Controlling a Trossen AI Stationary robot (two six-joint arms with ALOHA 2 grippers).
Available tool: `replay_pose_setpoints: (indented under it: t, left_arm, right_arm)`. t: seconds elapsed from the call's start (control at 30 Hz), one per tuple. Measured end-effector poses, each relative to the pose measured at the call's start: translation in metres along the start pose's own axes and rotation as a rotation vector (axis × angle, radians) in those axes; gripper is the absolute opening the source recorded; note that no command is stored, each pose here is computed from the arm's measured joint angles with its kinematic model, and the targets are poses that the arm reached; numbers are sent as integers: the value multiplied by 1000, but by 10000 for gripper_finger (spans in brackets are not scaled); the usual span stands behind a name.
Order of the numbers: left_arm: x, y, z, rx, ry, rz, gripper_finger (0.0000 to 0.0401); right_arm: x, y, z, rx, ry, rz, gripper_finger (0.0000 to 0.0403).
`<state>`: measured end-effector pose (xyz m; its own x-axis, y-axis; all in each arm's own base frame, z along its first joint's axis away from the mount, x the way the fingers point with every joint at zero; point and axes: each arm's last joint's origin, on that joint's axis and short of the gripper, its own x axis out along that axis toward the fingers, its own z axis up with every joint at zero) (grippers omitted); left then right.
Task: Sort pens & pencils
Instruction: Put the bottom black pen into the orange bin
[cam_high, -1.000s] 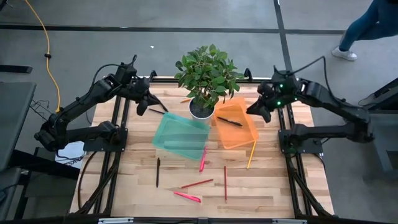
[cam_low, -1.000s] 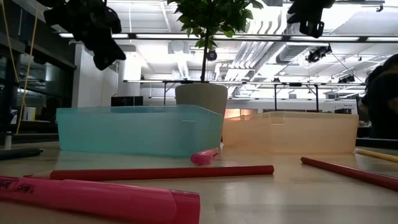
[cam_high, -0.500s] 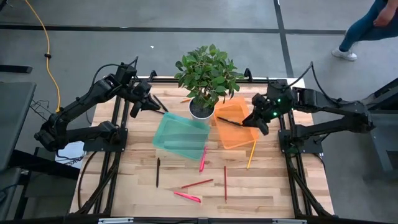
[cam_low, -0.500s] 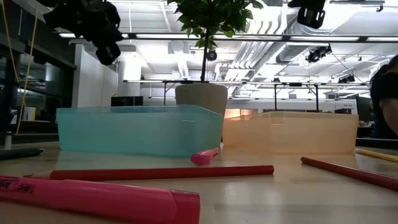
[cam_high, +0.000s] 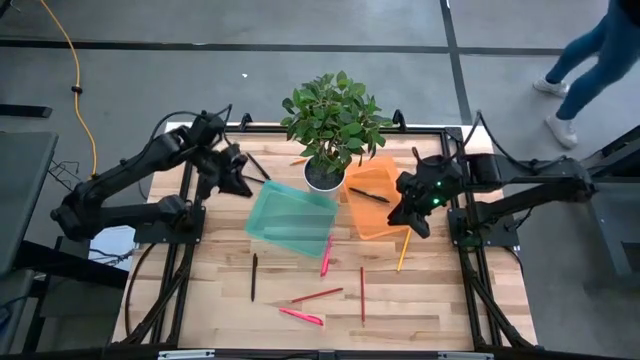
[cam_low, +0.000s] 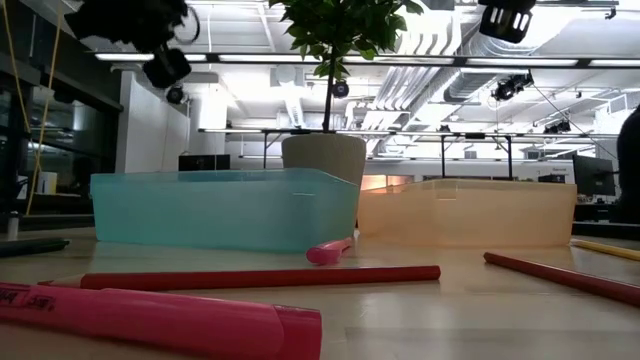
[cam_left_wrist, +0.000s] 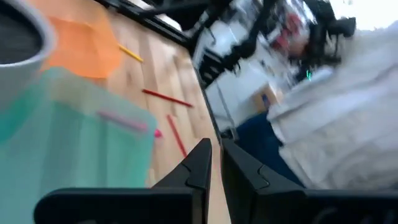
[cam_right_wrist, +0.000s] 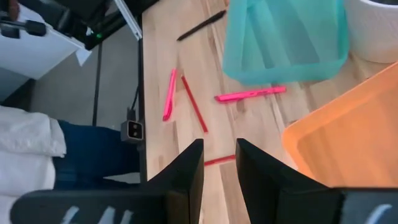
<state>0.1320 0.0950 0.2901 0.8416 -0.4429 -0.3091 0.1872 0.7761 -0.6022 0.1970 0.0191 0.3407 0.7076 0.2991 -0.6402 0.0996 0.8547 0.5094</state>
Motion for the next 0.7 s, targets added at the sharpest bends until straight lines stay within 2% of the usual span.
replay_pose_setpoints:
  t: [0.1, 0.3, 0.53, 0.7]
  left_arm:
    - [14, -16, 4, 91, 19, 55, 24]
    - [32, -56, 17, 269, -103, 73, 24]
    - [45, -87, 2, 326, -98, 134, 24]
    - [56, -107, -11, 345, -70, 162, 24]
  right_arm:
    - [4, 5, -1, -4, -9, -16, 84]
    - [9, 17, 3, 21, -94, 7, 84]
    - [34, 31, 8, 98, -145, 6, 84]
    - [61, 42, 12, 141, -153, 59, 84]
